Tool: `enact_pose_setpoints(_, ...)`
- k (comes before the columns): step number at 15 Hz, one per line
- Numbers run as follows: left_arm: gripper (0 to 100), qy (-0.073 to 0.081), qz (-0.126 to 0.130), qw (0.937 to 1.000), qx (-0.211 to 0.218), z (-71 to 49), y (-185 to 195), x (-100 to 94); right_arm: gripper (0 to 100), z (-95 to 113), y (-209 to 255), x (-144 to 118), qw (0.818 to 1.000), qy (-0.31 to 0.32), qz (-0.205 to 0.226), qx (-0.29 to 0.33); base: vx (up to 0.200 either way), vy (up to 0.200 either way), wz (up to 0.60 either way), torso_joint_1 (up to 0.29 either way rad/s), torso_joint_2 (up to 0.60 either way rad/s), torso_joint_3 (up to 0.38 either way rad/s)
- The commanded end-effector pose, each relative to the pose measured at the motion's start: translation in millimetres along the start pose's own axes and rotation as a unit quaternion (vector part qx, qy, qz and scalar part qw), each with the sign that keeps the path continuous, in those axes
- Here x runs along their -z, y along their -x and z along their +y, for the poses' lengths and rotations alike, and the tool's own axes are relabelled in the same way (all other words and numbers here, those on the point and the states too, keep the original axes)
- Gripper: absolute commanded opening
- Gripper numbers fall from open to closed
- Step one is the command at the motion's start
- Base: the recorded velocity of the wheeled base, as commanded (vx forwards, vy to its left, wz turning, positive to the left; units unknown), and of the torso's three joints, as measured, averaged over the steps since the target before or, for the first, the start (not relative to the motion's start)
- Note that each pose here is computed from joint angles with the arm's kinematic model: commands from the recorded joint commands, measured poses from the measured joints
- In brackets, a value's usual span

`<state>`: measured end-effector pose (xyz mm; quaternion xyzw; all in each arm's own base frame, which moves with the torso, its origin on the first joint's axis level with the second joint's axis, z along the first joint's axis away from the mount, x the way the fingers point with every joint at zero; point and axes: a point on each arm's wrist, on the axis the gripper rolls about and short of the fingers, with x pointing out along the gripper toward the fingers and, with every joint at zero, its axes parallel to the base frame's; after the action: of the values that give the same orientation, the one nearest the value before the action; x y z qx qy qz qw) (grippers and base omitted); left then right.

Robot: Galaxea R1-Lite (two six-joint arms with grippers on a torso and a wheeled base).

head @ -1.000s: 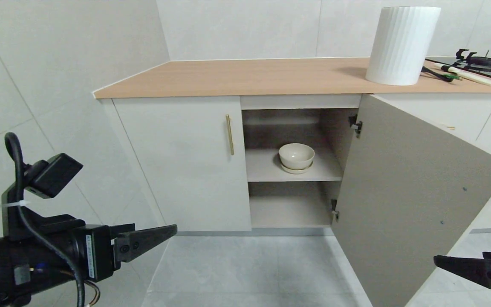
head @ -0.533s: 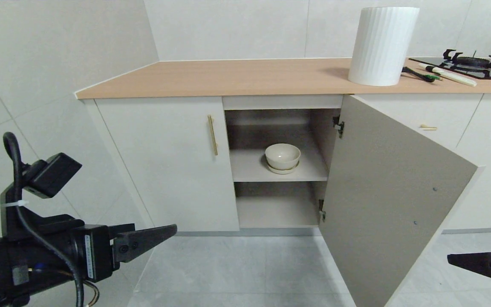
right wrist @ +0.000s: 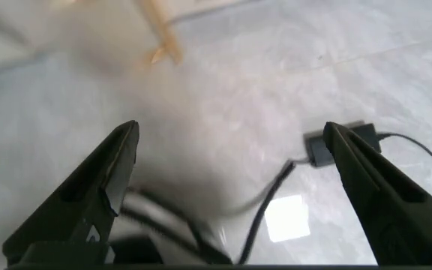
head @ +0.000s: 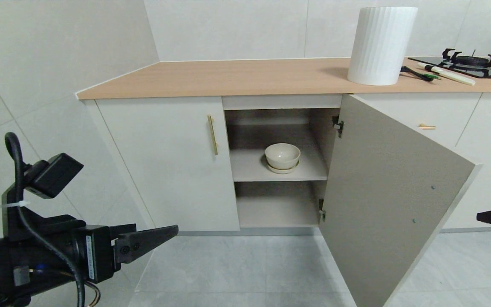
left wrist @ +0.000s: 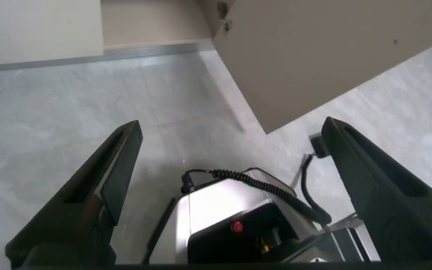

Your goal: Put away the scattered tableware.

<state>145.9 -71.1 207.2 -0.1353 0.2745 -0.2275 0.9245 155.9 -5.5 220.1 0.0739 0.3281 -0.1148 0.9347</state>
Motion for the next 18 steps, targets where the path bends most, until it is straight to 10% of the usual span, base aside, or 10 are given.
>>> enact_pose_setpoints(1,100,0.001,0.000,1.0000,0.000,0.2,-0.3,0.0,100,-6.1,-20.3,-4.3,0.999,-0.017,0.015,0.025,0.000,0.000,0.00,0.000,0.00,0.000)
enact_pose_setpoints(18,100,0.000,-0.012,0.9999,0.004,-1.4,5.5,-1.9,100,12.4,-80.2,-4.6,0.993,-0.107,0.010,-0.047,0.000,0.000,0.00,0.000,0.00,0.000)
